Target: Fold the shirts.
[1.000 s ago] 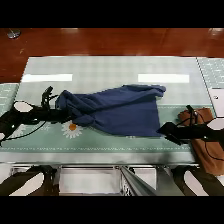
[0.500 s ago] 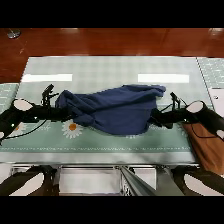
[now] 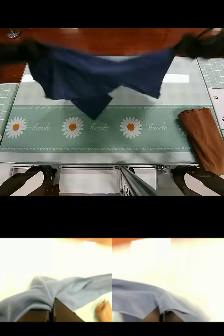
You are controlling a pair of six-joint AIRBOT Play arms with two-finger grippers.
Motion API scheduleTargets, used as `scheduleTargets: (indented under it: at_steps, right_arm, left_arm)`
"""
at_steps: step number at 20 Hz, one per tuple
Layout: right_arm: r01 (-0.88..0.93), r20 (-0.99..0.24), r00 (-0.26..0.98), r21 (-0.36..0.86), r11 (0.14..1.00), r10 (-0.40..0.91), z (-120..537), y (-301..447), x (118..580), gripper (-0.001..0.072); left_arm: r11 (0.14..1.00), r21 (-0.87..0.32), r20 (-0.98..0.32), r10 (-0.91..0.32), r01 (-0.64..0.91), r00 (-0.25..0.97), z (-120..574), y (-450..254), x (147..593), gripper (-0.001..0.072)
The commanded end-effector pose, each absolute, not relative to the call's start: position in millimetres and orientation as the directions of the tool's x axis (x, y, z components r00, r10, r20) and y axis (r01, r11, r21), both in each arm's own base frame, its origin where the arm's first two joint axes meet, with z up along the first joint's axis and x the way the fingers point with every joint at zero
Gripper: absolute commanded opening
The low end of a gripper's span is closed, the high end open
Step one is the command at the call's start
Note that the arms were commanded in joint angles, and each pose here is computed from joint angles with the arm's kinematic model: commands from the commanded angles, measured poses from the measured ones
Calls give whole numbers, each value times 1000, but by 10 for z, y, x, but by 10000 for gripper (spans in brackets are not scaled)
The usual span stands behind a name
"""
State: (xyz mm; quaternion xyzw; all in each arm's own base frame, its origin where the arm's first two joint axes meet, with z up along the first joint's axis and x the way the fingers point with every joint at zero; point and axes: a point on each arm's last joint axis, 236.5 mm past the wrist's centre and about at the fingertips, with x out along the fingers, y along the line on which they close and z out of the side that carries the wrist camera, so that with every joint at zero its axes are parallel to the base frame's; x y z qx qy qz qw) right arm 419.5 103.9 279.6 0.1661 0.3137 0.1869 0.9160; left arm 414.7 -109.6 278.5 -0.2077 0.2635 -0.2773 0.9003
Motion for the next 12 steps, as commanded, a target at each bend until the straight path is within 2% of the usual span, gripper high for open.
scheduleTargets:
  at_steps: [1, 3, 6, 9, 12]
  right_arm:
    - [-323, -215, 905, 208, 923, 366, 4580, 847, 3340, 27]
    - [-349, -91, 928, 136, 927, 363, 5034, 849, 2741, 27]
    - [-304, 5, 953, 55, 951, 304, 5286, 723, 2031, 27]
    - [-289, 42, 957, 26, 957, 287, 5339, 689, 1638, 27]
    - [-281, -4, 960, 17, 960, 281, 5214, 675, 1525, 28]
  left_arm:
    - [812, -274, -164, -567, 516, 807, 4419, -1036, 3592, 22]
    - [856, -155, -168, -515, 494, 840, 4739, -974, 3179, 22]
    - [886, -63, -118, -464, 459, 878, 5013, -993, 2555, 22]
    - [892, -7, -114, -449, 451, 886, 4997, -1068, 2064, 22]
    - [863, 25, -115, -499, 504, 859, 4936, -1200, 1732, 22]
